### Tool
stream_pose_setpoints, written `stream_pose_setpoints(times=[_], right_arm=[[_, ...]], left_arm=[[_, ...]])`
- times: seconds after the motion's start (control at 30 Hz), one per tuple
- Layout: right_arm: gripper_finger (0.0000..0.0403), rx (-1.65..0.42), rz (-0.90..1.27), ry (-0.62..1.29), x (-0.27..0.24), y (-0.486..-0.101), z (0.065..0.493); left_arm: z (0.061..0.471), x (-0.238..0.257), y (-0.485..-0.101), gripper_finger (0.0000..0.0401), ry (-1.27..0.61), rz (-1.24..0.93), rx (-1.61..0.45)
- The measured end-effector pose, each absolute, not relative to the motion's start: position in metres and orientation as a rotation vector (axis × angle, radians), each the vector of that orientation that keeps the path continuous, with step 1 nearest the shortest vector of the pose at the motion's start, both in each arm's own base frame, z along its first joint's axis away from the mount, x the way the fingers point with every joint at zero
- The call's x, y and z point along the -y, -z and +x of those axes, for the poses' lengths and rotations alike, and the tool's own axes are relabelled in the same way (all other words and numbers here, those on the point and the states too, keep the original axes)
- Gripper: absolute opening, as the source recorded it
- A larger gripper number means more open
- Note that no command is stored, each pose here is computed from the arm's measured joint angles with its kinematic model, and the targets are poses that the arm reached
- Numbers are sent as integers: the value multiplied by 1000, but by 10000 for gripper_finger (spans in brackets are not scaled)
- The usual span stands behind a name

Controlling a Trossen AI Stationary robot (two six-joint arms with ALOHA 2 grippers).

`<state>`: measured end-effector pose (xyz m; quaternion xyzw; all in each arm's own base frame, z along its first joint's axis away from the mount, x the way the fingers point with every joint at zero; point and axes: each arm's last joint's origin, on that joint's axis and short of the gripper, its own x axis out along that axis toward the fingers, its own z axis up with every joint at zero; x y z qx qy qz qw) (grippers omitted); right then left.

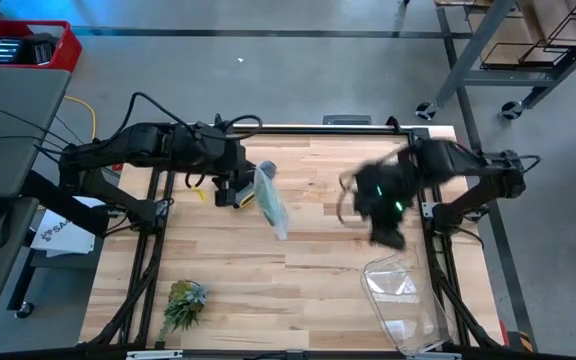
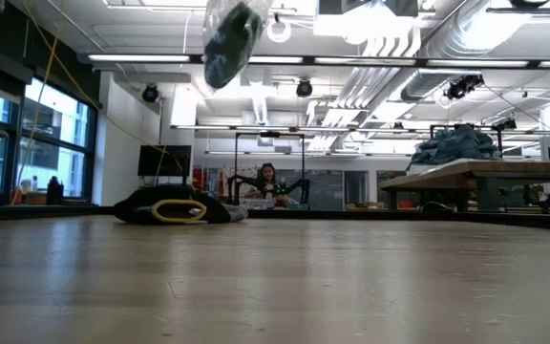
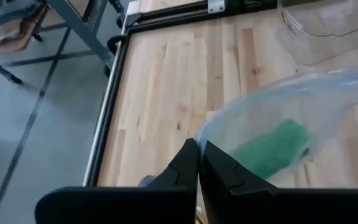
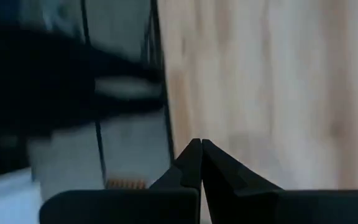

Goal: Roll bandage
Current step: Put the transparent zip bag into the transparent bin

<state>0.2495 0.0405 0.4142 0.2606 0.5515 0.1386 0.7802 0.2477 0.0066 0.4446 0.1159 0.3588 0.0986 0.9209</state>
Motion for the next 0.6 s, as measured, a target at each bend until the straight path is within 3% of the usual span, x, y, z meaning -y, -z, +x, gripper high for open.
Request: stream_pose_setpoints(times=[0.17,0.33,0.6], right_arm=[[0,-1483,571,-300,-97,-389,227],[0,-1661,627,-222,-137,-334,220],[0,-1803,699,242,-121,-240,210]], left_arm=[[248,-11,-445,0,-207,268,-741],[248,-13,-444,0,-212,268,-743],[247,-15,-445,0,-223,279,-745]])
